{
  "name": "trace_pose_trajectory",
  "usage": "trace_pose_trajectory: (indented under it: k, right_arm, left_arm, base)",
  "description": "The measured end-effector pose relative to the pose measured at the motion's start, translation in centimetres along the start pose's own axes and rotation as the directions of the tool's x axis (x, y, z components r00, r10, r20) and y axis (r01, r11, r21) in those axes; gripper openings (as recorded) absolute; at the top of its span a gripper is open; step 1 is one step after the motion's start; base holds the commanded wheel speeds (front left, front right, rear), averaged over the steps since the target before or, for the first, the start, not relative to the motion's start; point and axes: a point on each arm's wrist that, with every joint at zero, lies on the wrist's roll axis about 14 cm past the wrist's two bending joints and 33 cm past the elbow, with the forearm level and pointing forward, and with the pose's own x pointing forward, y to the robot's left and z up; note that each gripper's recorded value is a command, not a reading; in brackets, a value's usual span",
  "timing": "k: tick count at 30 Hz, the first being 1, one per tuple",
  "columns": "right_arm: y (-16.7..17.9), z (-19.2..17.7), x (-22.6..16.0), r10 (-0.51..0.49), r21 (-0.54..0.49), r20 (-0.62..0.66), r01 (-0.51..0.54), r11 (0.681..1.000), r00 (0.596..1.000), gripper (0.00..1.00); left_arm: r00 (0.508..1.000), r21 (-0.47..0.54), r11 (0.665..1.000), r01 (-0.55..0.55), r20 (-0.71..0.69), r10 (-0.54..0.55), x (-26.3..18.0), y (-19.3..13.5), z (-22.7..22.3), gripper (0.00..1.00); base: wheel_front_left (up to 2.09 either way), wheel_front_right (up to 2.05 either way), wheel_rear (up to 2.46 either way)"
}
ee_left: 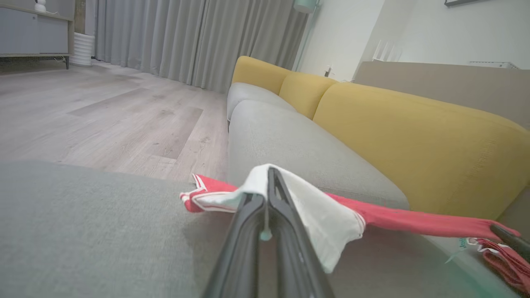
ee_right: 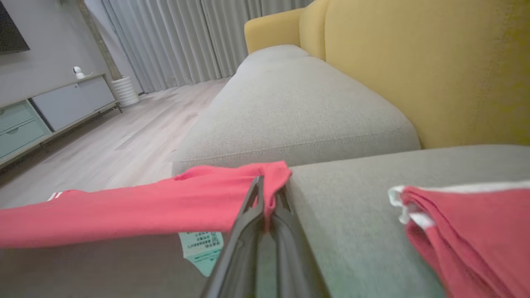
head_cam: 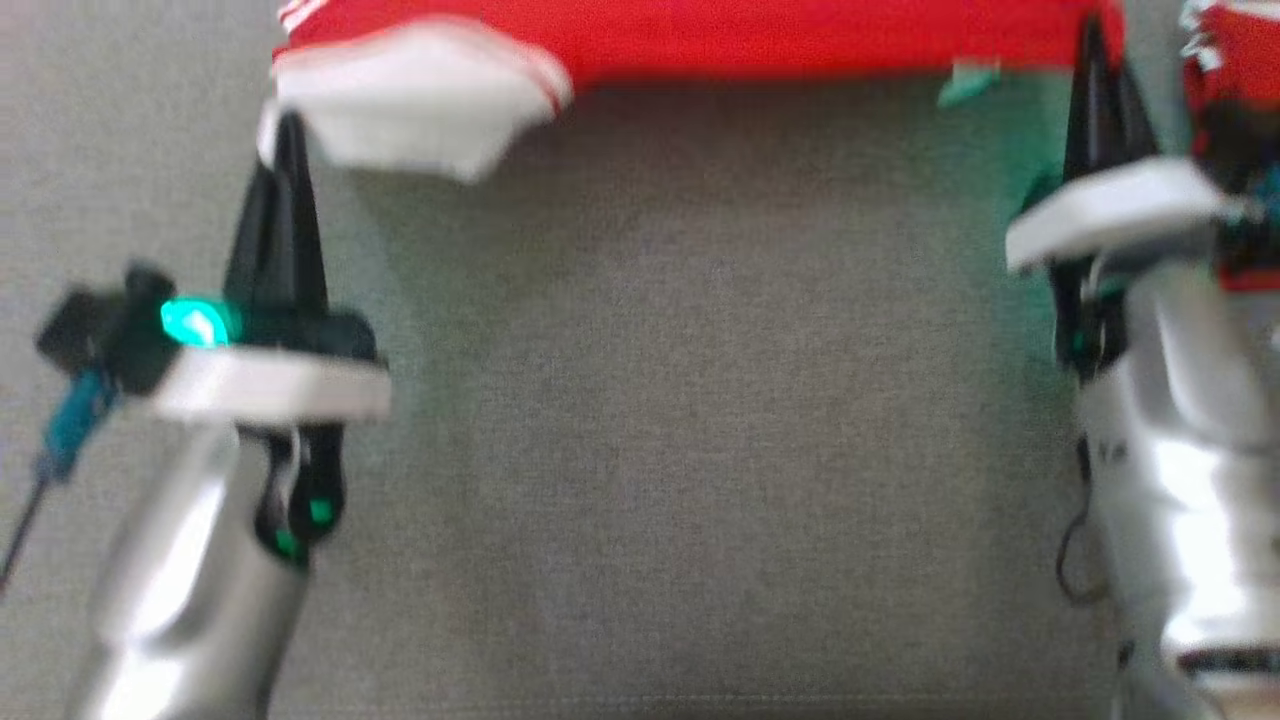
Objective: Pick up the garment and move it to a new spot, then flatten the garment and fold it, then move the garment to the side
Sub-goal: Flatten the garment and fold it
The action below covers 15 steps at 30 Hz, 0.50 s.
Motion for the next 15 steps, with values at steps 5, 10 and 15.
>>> trace_pose_trajectory:
  k: [5, 10, 15]
  right_arm:
    - [-0.3, -0.1, -4.7, -0.020, 0.052, 0.017, 0.019, 0.998, 1.000, 0.00]
    - [-0.1, 0.0, -9.7, -0.028, 0.095, 0.035, 0.025, 0.995, 0.999, 0.00]
    - [-0.1, -0.6, -14.9, -0.047, 0.133, 0.026, 0.043, 0.990, 0.999, 0.00]
  left_arm:
    - [0.999, -0.033, 0.998, -0.045, 0.009, 0.045, -5.0, -1.0, 0.5, 0.00]
    - [0.996, -0.063, 0.994, -0.087, -0.001, 0.087, -10.3, -2.1, 0.7, 0.00]
    - [0.993, -0.079, 0.990, -0.115, 0.006, 0.115, -14.8, -3.2, 1.4, 0.00]
  base:
    - [0.00, 0.00, 0.00]
    - [0.00, 0.00, 0.00]
    - [0.00, 0.00, 0.00]
